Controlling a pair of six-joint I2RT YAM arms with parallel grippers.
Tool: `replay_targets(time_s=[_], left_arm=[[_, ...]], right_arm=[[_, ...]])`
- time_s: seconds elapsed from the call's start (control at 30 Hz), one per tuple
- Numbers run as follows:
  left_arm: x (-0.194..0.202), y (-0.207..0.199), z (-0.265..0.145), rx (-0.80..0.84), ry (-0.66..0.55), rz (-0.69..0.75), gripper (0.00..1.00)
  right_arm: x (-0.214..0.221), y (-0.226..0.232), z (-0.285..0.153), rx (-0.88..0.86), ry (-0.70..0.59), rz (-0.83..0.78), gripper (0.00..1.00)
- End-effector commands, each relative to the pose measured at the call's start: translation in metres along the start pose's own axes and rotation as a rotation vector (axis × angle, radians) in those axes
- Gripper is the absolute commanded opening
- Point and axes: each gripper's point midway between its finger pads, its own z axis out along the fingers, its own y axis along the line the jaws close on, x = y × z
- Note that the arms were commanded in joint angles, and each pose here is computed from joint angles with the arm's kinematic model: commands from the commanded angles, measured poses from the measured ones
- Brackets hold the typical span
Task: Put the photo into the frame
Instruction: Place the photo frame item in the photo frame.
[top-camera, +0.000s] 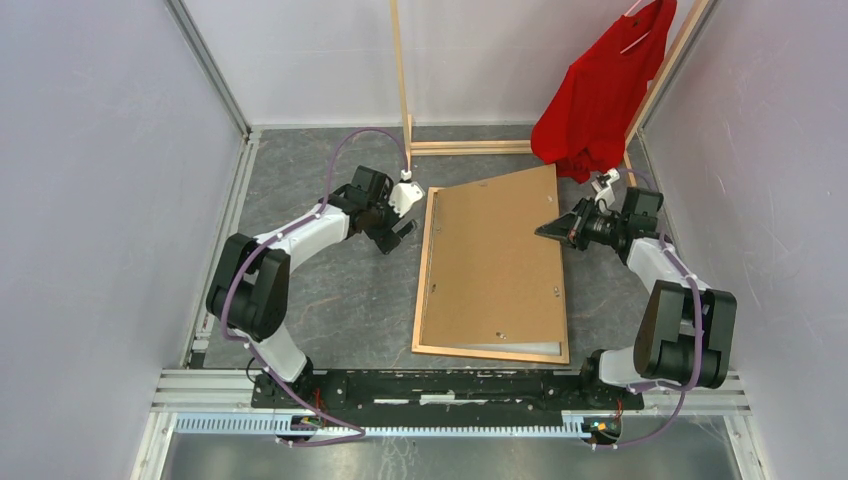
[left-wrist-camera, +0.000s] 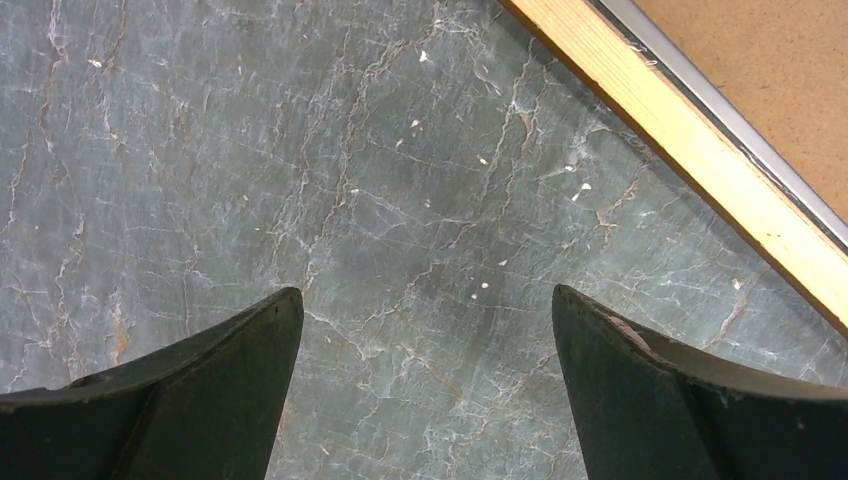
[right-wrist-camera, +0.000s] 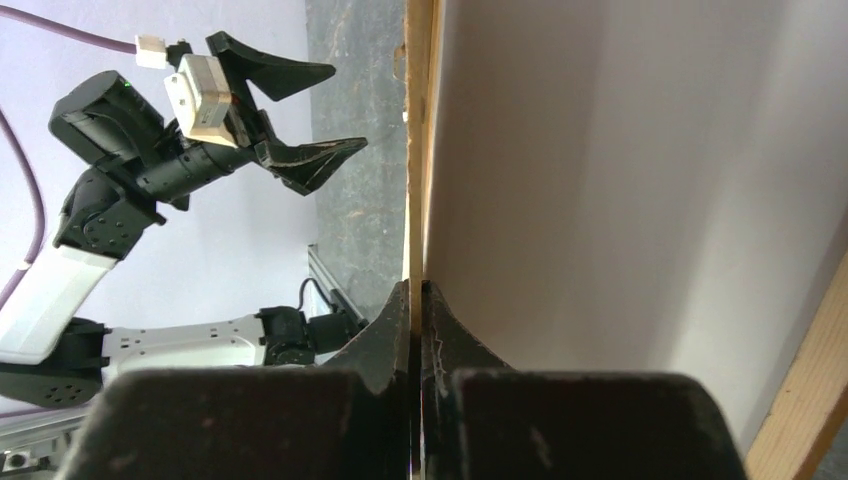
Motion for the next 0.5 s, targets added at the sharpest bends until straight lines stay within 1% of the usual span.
replay_targets(time_s=[0.0,0.2,0.47], left_arm=[[-0.011,0.006,-0.001,-0.027,-0.015,0.062,1.0],[-0.009,0.007,-0.002,-0.033,-0.006,0.071,1.0],[-0.008,0.005,-0.001,-0.028,-0.001,0.067,1.0]], right_arm=[[-0.016,0.017,0.003,-0.064,-0.022,-0.097,0.0],[-0.02,0.015,0.006,-0.054,-0.021,-0.087,0.0],[-0.009,-0.001,0.01,-0.023,-0.001,-0.067,0.0]])
